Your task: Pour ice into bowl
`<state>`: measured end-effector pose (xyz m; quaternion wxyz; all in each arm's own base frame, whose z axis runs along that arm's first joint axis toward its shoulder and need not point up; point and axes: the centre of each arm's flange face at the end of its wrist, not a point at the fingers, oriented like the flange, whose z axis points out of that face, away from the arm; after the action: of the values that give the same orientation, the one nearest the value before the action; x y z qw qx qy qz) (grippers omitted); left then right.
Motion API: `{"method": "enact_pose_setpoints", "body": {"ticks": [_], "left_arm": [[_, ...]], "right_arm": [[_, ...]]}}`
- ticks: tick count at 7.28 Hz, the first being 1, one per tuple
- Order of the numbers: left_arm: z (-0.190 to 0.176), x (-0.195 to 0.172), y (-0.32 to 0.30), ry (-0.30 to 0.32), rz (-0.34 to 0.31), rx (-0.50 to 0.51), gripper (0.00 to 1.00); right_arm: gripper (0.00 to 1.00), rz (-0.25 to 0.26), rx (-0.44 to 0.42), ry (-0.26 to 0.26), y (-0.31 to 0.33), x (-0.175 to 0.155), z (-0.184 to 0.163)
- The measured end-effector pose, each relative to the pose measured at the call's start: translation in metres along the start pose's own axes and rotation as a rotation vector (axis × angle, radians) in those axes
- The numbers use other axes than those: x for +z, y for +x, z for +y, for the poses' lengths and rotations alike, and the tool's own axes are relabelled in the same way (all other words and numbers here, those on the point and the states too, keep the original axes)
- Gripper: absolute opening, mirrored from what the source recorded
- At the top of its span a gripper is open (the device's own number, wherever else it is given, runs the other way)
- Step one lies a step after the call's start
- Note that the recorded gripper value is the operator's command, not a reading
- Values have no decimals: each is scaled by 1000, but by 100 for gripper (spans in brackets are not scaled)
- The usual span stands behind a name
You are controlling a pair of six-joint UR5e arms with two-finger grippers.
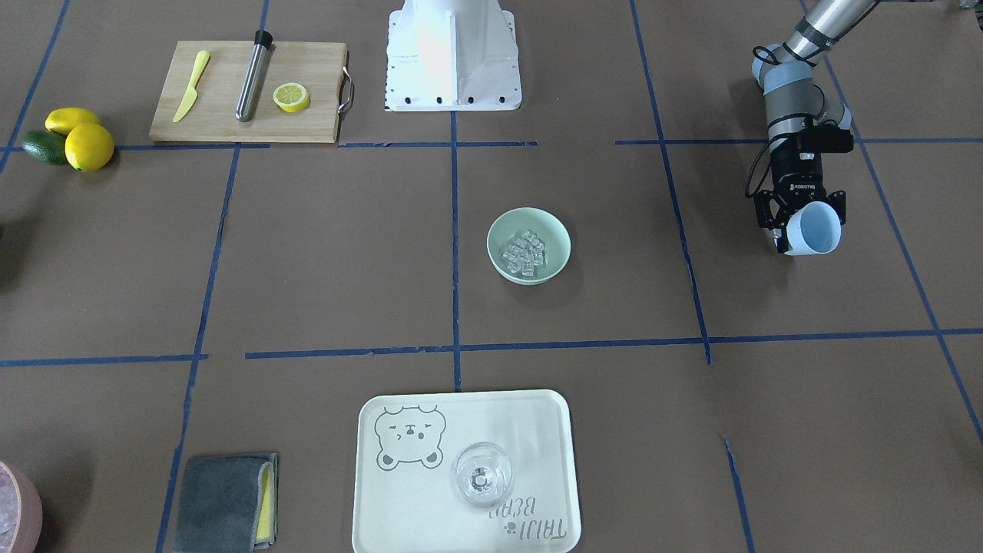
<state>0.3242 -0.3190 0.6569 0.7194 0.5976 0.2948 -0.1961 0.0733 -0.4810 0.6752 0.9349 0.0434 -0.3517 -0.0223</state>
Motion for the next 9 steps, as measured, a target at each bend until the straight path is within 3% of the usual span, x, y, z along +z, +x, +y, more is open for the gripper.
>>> {"method": "enact_pose_setpoints", "body": {"ticks": [1, 4, 9], "left_arm": [[2, 0, -1, -2, -1, 3, 92], [5, 1, -1, -3, -3, 8, 98], [-12, -1, 2, 18, 6, -29, 100]], "right_arm": [[100, 0, 0, 0, 0, 0, 0], [100, 0, -1, 0, 0, 0, -1], [100, 0, -2, 2, -1, -1, -1]]}}
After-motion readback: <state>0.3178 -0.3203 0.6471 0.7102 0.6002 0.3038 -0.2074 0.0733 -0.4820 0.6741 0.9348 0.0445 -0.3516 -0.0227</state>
